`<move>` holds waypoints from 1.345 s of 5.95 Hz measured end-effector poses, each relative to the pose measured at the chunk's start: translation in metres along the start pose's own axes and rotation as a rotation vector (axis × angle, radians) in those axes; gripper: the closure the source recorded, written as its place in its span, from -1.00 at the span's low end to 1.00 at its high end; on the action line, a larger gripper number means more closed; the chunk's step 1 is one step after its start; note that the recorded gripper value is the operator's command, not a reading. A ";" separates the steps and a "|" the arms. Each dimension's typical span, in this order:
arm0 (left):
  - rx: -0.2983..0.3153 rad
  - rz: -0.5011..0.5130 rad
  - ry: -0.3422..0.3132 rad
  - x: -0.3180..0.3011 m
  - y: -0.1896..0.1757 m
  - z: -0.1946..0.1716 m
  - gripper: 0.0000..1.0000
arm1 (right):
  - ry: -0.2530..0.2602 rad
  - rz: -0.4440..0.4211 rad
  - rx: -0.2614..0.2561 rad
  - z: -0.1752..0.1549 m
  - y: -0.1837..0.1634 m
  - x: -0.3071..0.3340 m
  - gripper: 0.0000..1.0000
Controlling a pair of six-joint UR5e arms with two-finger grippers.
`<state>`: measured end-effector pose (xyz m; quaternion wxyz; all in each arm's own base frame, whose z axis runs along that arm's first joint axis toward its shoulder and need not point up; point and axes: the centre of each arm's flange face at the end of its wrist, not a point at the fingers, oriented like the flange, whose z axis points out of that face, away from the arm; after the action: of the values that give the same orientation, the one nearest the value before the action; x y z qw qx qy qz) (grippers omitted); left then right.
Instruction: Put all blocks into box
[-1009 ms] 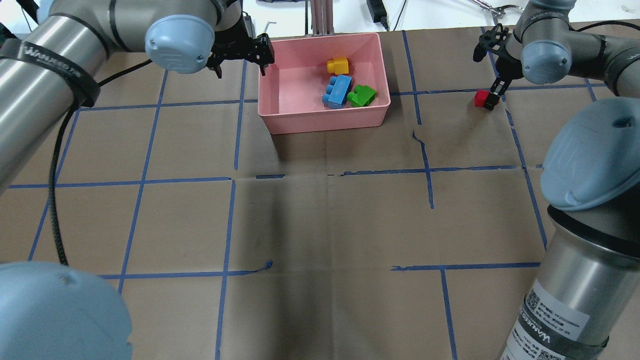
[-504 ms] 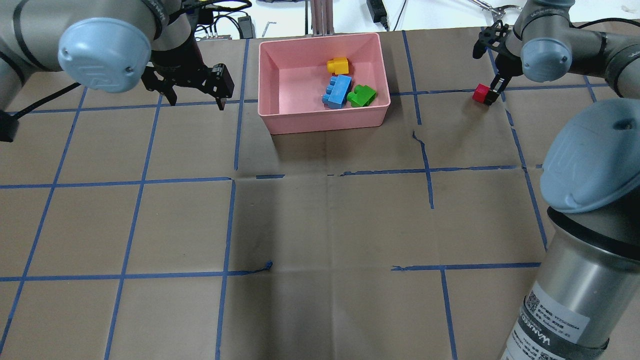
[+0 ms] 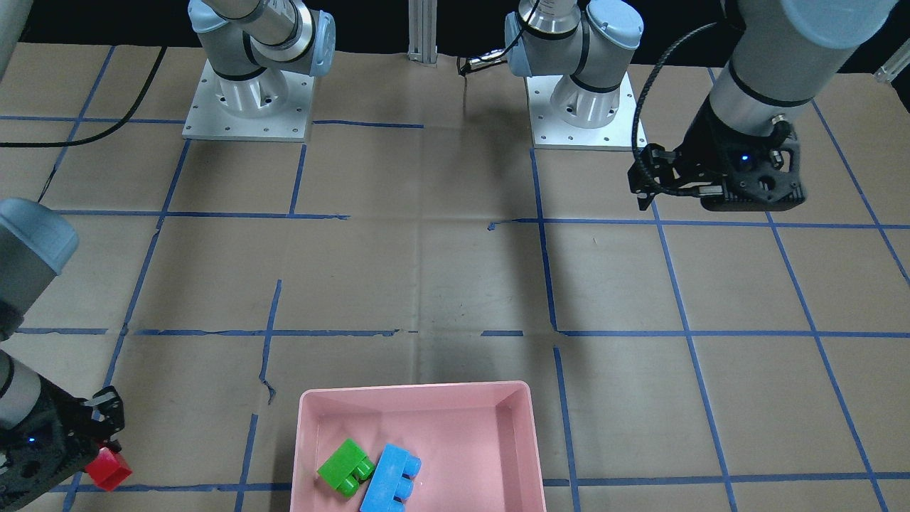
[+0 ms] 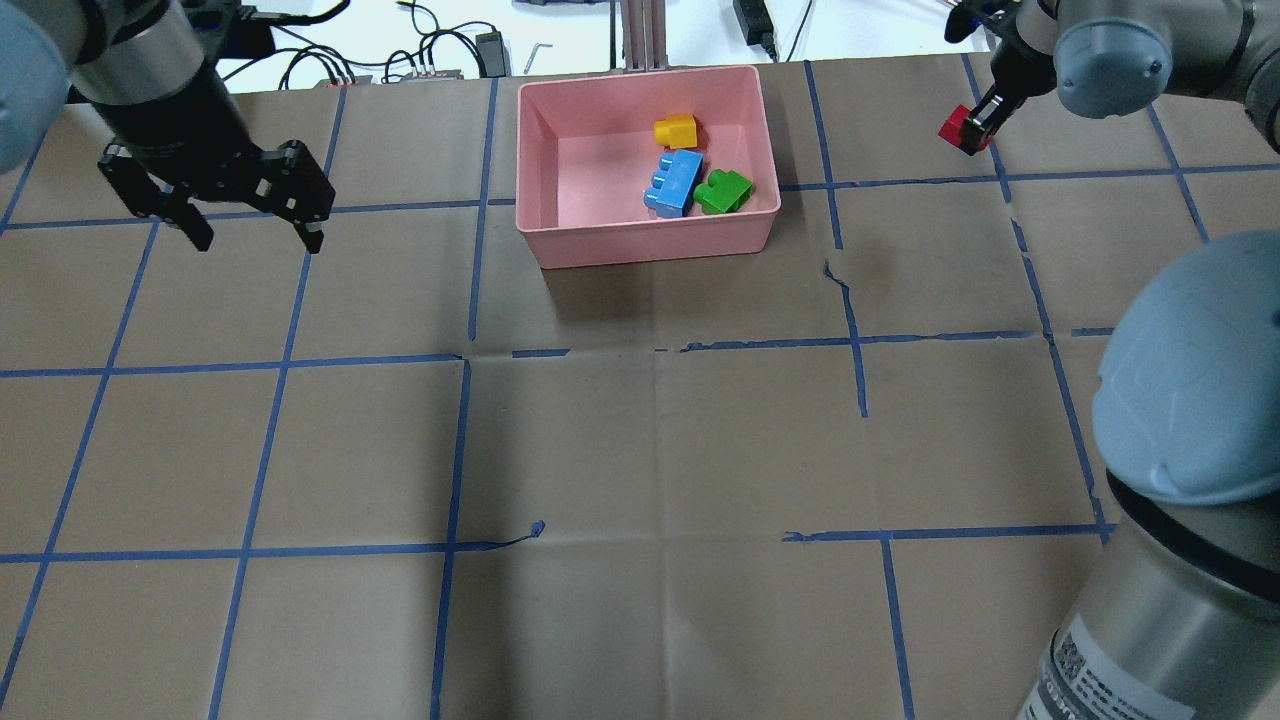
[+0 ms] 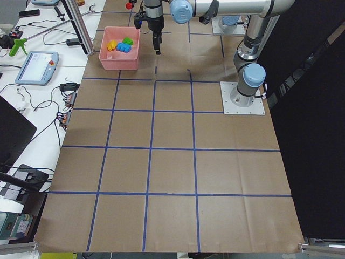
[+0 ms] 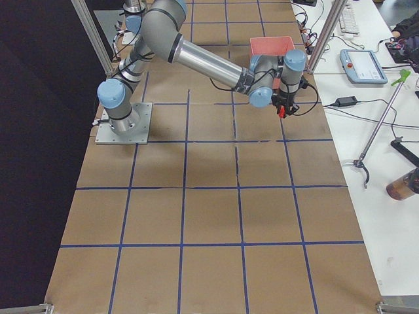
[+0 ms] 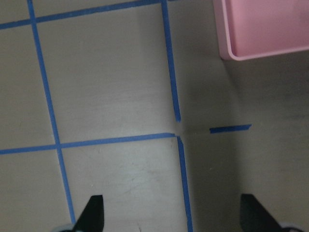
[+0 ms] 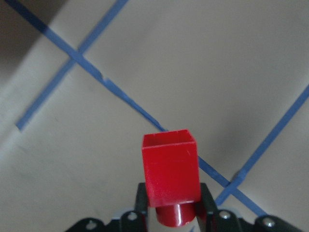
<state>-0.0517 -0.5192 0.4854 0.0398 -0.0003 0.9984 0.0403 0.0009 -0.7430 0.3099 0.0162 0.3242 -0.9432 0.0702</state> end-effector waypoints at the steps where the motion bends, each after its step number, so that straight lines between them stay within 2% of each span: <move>1: 0.021 0.006 0.003 -0.013 0.016 -0.015 -0.99 | -0.004 0.125 0.018 -0.033 -0.039 -0.041 0.63; 2: 0.043 0.043 0.076 -0.004 0.042 -0.034 -0.99 | -0.014 0.235 0.030 -0.054 -0.080 -0.083 0.63; 3: 0.051 0.063 0.219 0.013 0.067 -0.045 -0.99 | -0.027 0.337 0.038 -0.057 -0.120 -0.126 0.63; 4: 0.034 0.066 0.290 0.022 0.073 -0.040 -0.99 | -0.043 0.442 0.037 -0.041 -0.156 -0.168 0.63; 5: 0.008 0.068 0.265 0.019 0.065 -0.025 -0.99 | -0.058 0.542 0.018 -0.015 -0.178 -0.199 0.15; 6: -0.015 0.071 0.198 0.012 0.053 -0.009 -0.99 | -0.070 0.605 -0.015 0.013 -0.190 -0.222 -0.98; 7: -0.017 0.073 0.129 0.004 0.041 -0.003 -0.99 | -0.074 0.630 -0.037 0.032 -0.195 -0.238 -0.99; 8: -0.004 0.076 0.098 0.001 0.032 -0.001 -0.99 | -0.074 0.641 -0.040 0.037 -0.197 -0.243 -0.99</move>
<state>-0.0534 -0.4871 0.4891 -0.0107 0.0353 0.9984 0.0440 0.3140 -0.7542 0.2792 -0.0349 0.0124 -0.9985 0.0412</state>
